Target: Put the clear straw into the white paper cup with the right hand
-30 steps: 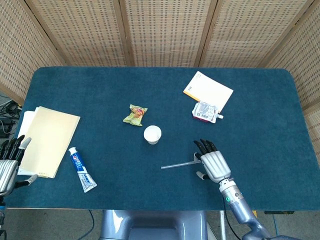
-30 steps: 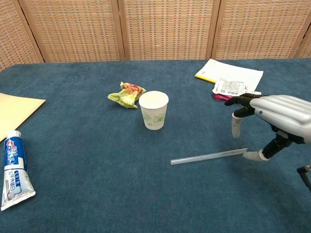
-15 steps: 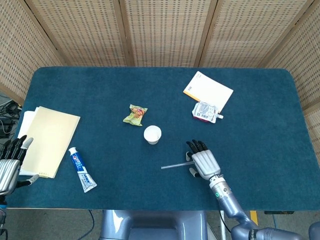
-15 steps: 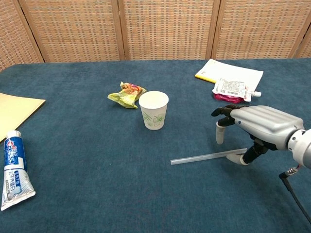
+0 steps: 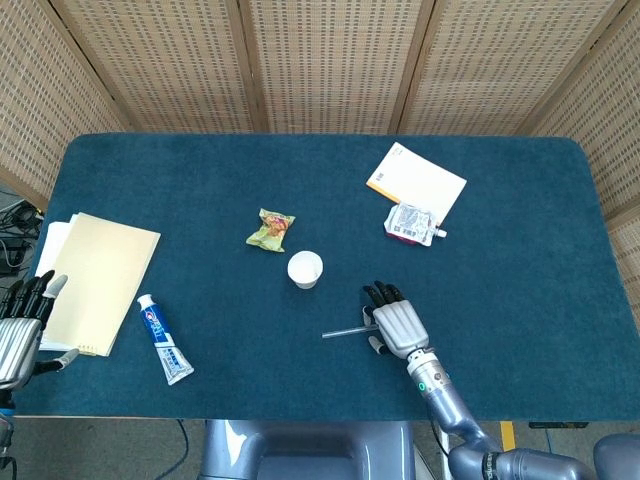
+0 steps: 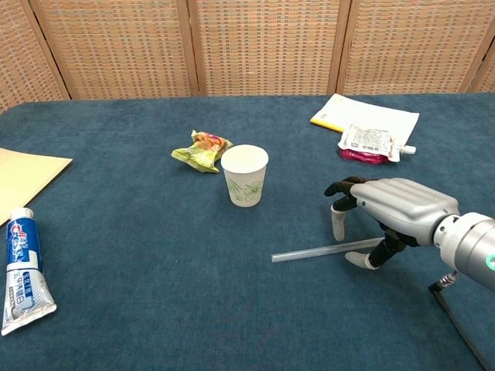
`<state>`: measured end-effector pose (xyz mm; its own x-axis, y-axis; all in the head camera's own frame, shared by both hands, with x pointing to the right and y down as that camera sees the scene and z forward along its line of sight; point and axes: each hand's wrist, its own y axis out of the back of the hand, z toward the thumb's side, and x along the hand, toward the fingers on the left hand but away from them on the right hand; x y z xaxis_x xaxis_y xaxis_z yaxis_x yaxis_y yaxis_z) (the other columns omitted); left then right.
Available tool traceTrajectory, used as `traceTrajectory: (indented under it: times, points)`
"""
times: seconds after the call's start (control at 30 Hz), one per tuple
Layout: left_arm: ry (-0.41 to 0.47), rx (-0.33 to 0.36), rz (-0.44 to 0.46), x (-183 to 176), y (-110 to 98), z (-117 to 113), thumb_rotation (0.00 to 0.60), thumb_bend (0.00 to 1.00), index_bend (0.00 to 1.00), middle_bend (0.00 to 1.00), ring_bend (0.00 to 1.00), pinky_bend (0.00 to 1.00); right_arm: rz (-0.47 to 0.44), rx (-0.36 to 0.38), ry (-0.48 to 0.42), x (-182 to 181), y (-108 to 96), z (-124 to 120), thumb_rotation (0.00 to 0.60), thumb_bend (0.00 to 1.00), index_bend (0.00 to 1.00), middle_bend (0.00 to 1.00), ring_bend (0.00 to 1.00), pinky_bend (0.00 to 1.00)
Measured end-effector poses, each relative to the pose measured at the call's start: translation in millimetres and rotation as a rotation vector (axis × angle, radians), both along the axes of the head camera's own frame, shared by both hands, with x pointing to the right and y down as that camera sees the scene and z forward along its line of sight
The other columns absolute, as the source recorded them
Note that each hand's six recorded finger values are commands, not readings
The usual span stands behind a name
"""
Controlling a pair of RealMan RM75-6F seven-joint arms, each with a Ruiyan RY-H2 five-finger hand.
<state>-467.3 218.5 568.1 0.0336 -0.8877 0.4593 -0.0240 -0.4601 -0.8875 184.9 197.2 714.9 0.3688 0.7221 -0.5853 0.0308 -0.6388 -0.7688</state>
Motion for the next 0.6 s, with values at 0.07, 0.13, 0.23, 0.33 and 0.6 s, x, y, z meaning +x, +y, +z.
traceTrajectory:
  times: [0.07,0.13,0.23,0.33,0.6]
  points:
    - [-0.001,-0.002,-0.001,0.0,-0.1,0.6,0.600,0.00,0.00,0.00,0.00,0.00,0.001,-0.001,0.001,-0.8,-1.2,1.2,0.600,0.52,0.51,0.19,0.01,0.16]
    - [-0.001,-0.004,-0.002,-0.2,-0.3,1.2,0.600,0.00,0.00,0.00,0.00,0.00,0.001,-0.002,0.004,-1.1,-1.9,2.6,0.600,0.52,0.51,0.19,0.01,0.16]
    - [-0.001,-0.005,0.000,0.3,-0.3,1.7,0.600,0.00,0.00,0.00,0.00,0.00,0.003,-0.006,0.006,-1.8,-2.2,4.7,0.600,0.53,0.52,0.19,0.01,0.16]
    - [-0.003,-0.009,0.004,1.2,0.1,2.4,0.600,0.00,0.00,0.00,0.00,0.00,0.003,-0.012,0.011,-1.9,-2.4,7.1,0.600,0.53,0.52,0.20,0.01,0.16]
    - [-0.003,-0.003,0.000,0.5,-0.8,1.4,0.600,0.00,0.00,0.00,0.00,0.00,0.009,-0.021,0.020,-0.9,-4.6,11.6,0.600,0.53,0.53,0.20,0.01,0.17]
